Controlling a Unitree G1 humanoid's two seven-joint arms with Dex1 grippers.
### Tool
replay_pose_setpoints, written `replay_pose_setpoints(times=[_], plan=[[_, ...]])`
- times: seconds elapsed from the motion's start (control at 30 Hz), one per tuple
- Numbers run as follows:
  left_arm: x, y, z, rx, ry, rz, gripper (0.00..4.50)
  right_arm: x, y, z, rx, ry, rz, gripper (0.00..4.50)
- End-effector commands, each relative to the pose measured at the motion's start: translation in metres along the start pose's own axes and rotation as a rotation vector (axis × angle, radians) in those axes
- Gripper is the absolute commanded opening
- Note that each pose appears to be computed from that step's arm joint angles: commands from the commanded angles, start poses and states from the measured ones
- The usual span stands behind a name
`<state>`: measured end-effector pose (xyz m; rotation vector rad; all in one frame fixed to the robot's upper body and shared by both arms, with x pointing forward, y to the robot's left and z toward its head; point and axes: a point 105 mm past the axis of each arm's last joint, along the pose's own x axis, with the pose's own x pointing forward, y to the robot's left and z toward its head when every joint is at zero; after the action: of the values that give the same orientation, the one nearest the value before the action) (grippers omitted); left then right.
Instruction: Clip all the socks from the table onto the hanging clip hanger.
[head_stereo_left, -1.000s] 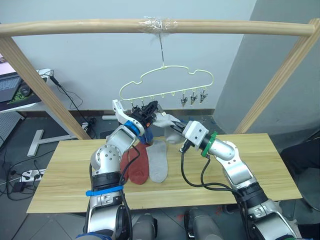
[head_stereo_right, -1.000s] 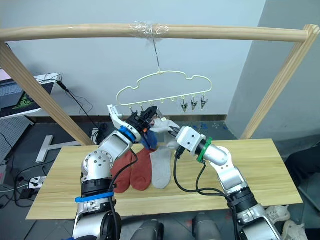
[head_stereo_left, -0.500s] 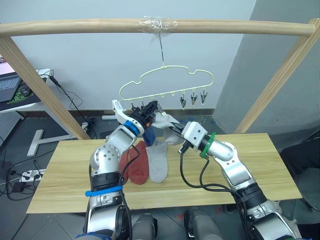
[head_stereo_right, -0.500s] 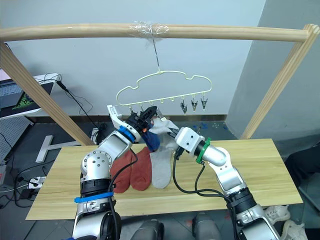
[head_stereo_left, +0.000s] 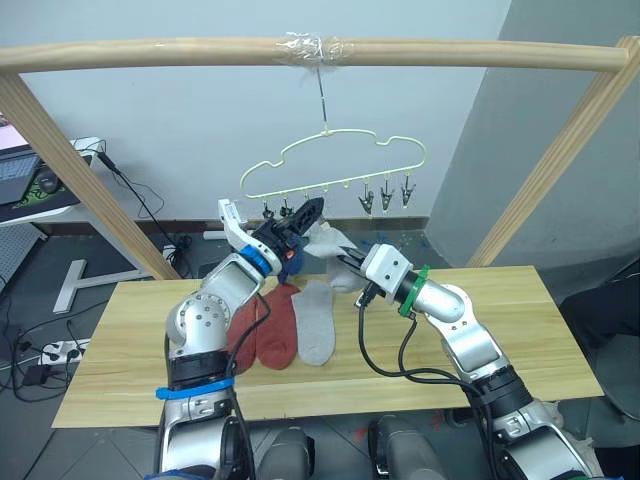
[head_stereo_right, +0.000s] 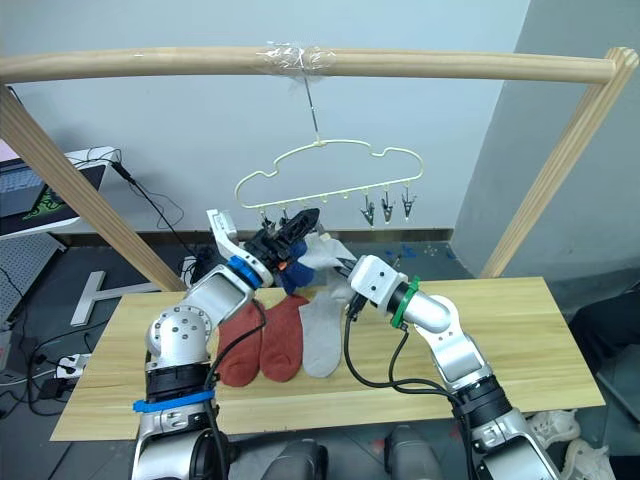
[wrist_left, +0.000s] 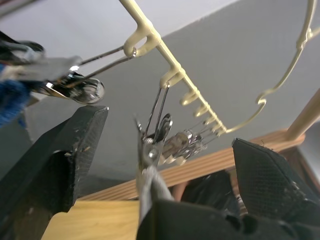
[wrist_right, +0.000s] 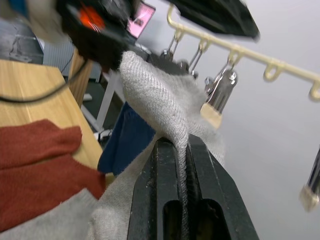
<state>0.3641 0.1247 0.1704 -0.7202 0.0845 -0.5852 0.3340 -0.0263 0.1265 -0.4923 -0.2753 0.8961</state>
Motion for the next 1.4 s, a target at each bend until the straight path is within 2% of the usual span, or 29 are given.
replay_pose_setpoints(times=[0.03,0.17,0.37,0.47,0.5,0.63,0.73,0.83,0.9,1.03,1.23,1.33,1.37,1.4], plan=[[-0.005,-0.014,0.01,0.035,-0.016,-0.058,4.46,0.001,-0.003,0.003,0.02,-0.008,-0.023,0.0],[-0.021,-0.014,0.005,0.145,0.047,-0.05,4.5,0.001,0.0,-0.001,0.068,0.006,0.001,1.1],[-0.035,-0.013,0.002,0.305,0.105,-0.046,4.5,-0.018,0.015,-0.013,0.151,0.053,0.08,3.27],[-0.038,-0.009,-0.008,0.45,0.142,-0.039,4.5,-0.024,0.006,-0.015,0.17,0.08,0.01,4.31],[-0.039,-0.009,-0.012,0.492,0.157,-0.047,4.5,-0.025,0.003,-0.016,0.168,0.087,-0.017,4.47],[-0.039,-0.007,-0.016,0.605,0.142,-0.048,4.5,-0.029,-0.008,-0.011,0.302,0.098,-0.112,4.47],[-0.036,-0.008,-0.014,0.768,0.128,-0.064,4.5,-0.033,-0.024,-0.001,0.416,0.076,-0.248,4.47],[-0.031,-0.012,-0.007,0.809,0.084,-0.086,4.5,-0.034,-0.036,0.01,0.428,0.058,-0.337,3.86],[-0.029,-0.012,-0.004,0.827,0.071,-0.092,4.5,-0.032,-0.038,0.012,0.4,0.069,-0.353,3.19],[-0.025,-0.009,0.001,0.861,0.04,-0.081,4.5,-0.028,-0.04,0.015,0.381,0.064,-0.367,3.19],[-0.022,-0.015,-0.003,0.873,0.043,-0.126,4.5,-0.023,-0.048,0.01,0.381,0.061,-0.416,3.19],[-0.021,-0.018,-0.003,0.861,0.028,-0.125,4.5,-0.019,-0.051,0.01,0.368,0.061,-0.431,2.58],[-0.021,-0.019,-0.002,0.859,0.024,-0.127,4.5,-0.018,-0.053,0.012,0.366,0.057,-0.439,2.25],[-0.022,-0.019,-0.002,0.859,0.021,-0.128,4.5,-0.017,-0.054,0.013,0.365,0.054,-0.444,2.25]])
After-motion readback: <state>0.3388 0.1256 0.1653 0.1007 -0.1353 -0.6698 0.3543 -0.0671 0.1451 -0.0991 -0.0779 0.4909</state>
